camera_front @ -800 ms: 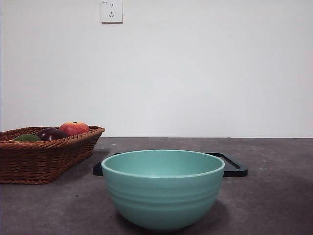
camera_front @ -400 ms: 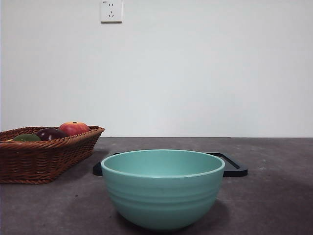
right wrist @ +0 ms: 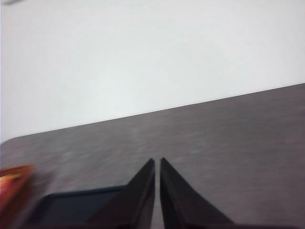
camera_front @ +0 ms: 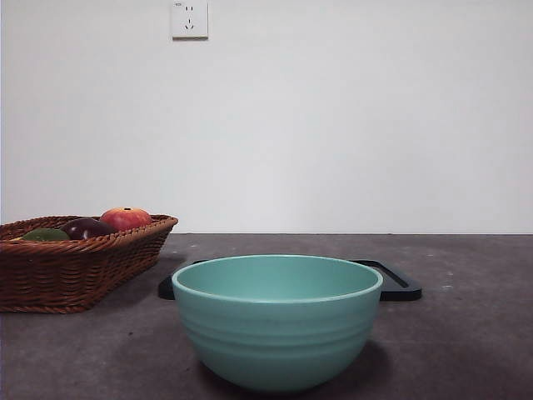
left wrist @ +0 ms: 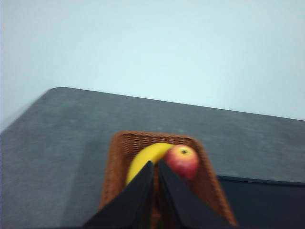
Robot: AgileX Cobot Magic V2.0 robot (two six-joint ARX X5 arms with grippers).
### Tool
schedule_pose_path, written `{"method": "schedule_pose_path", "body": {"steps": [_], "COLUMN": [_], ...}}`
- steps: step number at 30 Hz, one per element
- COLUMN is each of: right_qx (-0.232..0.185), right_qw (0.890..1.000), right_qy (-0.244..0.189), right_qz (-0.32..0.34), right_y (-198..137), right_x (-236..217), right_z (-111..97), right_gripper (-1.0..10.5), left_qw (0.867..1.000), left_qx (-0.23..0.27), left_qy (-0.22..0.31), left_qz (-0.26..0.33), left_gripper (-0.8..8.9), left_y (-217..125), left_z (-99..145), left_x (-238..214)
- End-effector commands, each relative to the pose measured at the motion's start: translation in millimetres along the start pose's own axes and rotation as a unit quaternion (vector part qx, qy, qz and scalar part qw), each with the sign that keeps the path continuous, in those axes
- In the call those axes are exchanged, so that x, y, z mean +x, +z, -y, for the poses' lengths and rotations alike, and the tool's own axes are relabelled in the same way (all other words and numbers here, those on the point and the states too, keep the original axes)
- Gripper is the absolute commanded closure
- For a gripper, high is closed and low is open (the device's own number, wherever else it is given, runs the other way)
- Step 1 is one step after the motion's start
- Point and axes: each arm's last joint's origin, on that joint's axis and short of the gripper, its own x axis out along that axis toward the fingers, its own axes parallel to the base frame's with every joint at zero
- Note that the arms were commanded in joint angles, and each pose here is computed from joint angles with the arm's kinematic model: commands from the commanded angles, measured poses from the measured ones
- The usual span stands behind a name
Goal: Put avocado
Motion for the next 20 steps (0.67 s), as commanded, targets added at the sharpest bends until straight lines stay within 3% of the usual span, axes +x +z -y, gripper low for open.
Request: {"method": "schedule_pose_path", "body": {"steps": [1,7,11,20], "right_qx": [0.022,0.028,0.000,-0.040], "right_qw": [0.998,0.992,0.986,0.959], "right_qy": [0.044,0.097,0.120,0.155], "right_qz": [-0.030,-0.076,-0.116,-0.235], "right_y": [14.1,48.1,66.5,78.2], "right_x": [5.8,18.1,25.6,44.6], "right_z": [-6.6,-19.2,-26.9,-38.9], "right_gripper": [9.3,9.3,9.3,9.3], "left_qw": [1.000,0.995,0.989,0.956], "left_qx": [-0.002,-0.008,-0.018,-0.042], "left_qy": [-0.028,-0.090,-0.127,-0.231], "left_qz": [0.002,-0.030,-0.069,-0.175], "left_gripper": [7.96,7.96,7.96,7.96], "left_y": [24.1,62.2,80.8,100.6], "left_z": [5.4,14.5,19.1,27.5], "left_x": [0.4,8.6,15.8,35.6]}}
